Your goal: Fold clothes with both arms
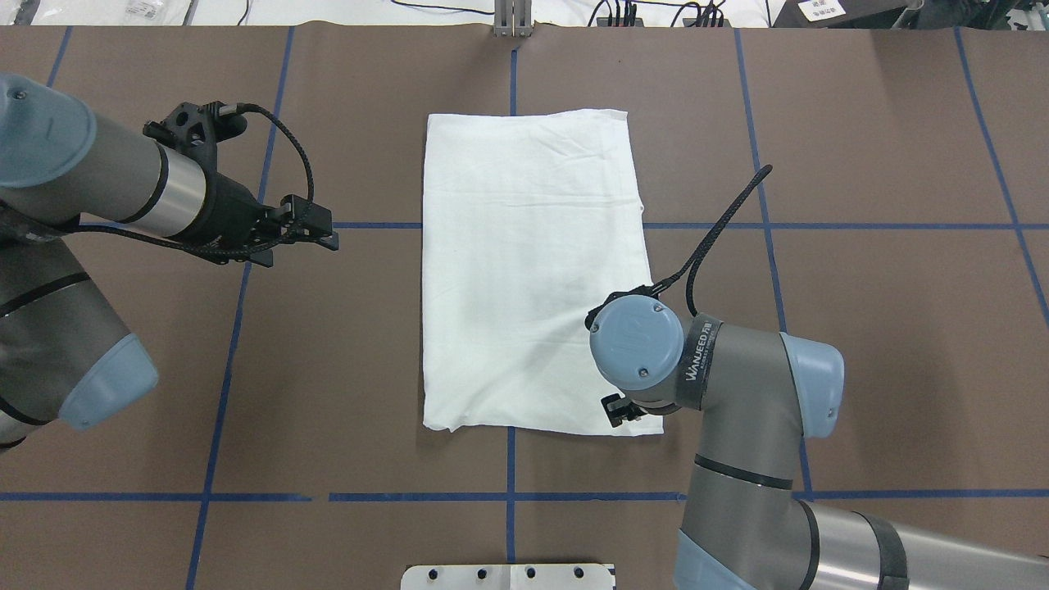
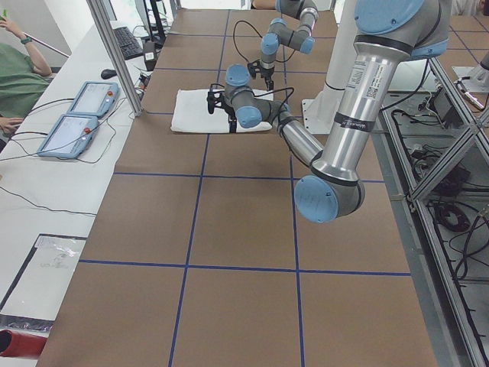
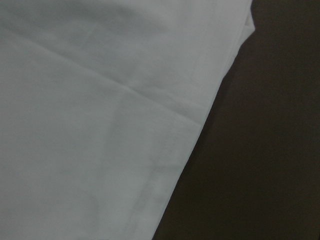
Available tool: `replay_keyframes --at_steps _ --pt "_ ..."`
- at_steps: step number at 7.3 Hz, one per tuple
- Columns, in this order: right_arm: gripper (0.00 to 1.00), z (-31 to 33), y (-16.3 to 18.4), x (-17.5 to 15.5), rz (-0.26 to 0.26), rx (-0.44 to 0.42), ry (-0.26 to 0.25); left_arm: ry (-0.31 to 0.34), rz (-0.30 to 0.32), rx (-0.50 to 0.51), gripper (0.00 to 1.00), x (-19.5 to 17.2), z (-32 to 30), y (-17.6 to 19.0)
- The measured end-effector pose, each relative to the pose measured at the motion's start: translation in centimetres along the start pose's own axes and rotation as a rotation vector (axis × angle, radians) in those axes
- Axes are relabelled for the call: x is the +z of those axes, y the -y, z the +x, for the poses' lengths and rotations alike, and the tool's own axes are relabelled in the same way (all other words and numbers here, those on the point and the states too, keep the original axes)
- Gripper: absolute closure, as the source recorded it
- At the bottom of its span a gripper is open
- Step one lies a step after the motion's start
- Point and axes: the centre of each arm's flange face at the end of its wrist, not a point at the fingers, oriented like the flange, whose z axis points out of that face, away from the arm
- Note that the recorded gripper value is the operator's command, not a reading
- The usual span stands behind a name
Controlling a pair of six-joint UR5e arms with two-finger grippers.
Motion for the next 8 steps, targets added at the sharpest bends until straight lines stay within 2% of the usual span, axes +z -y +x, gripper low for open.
replay_keyframes --at_steps 2,4,5,6,8 --pt "0.0 0.6 0.3 -2.2 0.014 0.03 0.06 0.001 -0.017 -0.008 0.0 0.9 0.6 -1.2" --pt "0.0 1.6 1.1 -6.0 0.096 0.102 0.171 0.023 -0.052 -0.078 0.0 5.7 3.1 -6.8" --pt "0.0 2.2 1.6 -7.5 0.122 0.138 0.23 0.025 -0.073 -0.124 0.0 7.7 4.7 -9.9" --pt "0.0 3.1 2.2 -8.8 0.126 0.163 0.282 0.035 -0.093 -0.159 0.01 10.0 6.3 -11.9" --pt "0.0 4.7 3.3 -10.4 0.109 0.195 0.347 0.05 -0.087 -0.184 0.03 14.9 8.4 -12.5"
